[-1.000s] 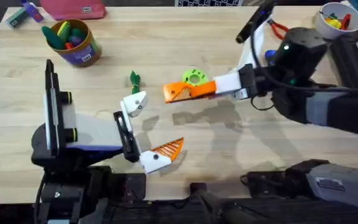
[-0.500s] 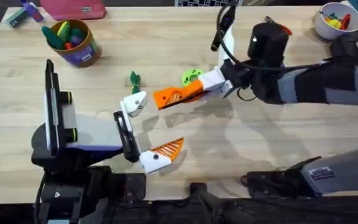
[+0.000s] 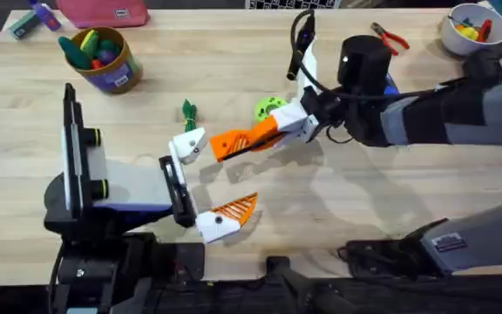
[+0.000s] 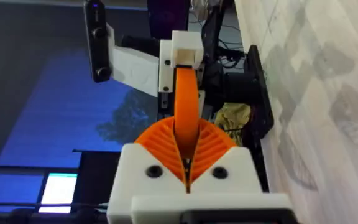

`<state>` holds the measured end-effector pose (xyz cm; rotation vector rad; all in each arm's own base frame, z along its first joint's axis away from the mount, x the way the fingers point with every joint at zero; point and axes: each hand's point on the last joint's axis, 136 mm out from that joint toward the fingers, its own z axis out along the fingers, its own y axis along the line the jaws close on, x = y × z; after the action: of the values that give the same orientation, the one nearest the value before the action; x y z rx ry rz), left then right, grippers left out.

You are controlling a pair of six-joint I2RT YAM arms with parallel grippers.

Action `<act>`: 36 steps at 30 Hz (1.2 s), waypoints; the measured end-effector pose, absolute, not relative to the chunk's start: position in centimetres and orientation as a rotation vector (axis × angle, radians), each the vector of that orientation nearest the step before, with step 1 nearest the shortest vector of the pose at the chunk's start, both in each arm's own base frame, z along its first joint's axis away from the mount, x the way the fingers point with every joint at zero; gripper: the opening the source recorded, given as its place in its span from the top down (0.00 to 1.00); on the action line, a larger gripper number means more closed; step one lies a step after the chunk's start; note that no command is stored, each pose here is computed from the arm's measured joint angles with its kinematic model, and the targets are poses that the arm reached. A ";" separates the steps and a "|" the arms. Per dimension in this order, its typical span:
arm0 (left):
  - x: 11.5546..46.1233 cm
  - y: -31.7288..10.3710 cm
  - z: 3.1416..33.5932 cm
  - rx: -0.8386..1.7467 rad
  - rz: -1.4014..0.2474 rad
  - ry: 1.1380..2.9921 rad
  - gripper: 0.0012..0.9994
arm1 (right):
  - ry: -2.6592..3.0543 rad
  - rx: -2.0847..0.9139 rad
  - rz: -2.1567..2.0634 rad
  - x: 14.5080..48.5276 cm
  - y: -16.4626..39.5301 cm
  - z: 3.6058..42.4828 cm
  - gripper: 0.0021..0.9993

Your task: Pick up the gripper from the table and insert it into the empty holder that is missing its gripper. Then pick up a screw, insert it into the mounting hole, and use the screwdriver to tighten it. Finally, clean up the table by picking up the vegetable and placing it into the bucket.

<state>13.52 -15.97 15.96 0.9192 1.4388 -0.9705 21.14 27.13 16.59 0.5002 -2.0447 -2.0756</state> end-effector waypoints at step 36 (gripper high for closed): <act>13.5 -16.0 16.0 0.919 -0.971 1.439 0.01 | -2.086 0.539 -2.066 20.8 29.7 16.8 0.99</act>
<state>13.52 -15.97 15.95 0.9192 1.4389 -0.9706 20.77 29.68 16.82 0.5393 -2.0865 -2.0663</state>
